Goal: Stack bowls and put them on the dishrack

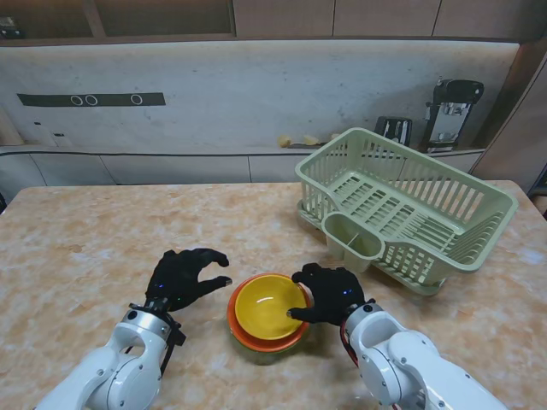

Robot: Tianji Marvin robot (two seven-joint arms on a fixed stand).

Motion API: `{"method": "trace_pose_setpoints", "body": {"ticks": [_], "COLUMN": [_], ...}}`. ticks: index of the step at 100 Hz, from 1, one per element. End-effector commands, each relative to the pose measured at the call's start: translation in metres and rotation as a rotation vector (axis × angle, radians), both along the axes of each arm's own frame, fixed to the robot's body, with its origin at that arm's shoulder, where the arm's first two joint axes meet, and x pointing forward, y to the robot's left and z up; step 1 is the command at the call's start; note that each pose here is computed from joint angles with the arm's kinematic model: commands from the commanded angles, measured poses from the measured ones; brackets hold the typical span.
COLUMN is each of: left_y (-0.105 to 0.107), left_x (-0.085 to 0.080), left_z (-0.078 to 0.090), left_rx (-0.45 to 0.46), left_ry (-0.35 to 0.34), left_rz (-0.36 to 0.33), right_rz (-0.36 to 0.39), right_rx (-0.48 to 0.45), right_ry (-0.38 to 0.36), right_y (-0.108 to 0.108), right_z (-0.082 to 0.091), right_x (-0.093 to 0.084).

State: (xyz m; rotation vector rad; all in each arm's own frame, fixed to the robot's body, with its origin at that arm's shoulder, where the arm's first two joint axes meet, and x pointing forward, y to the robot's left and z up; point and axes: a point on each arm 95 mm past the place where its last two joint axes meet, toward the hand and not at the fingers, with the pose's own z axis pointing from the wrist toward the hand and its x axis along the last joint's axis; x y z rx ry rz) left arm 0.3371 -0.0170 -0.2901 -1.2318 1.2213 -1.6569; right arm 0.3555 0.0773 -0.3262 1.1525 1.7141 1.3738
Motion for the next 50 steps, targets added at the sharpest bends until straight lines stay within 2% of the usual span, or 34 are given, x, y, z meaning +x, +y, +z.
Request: {"method": "trace_pose_setpoints", "body": {"ticks": [1, 27, 50], "left_y": [-0.002, -0.003, -0.004], "left_x": [0.0, 0.0, 0.001], "left_z": [-0.002, -0.002, -0.003], "left_rx": [-0.002, -0.006, -0.01], "left_ry": [0.017, 0.015, 0.017], "left_rz": [-0.006, -0.012, -0.02], "right_rz": [-0.012, -0.087, -0.11], "right_rx": [-0.01, 0.033, 0.052], "right_ry": [0.028, 0.055, 0.107], "right_y": [0.001, 0.002, 0.008], "right_z": [-0.007, -0.019, -0.028], "right_x": [0.002, 0.014, 0.018]}}
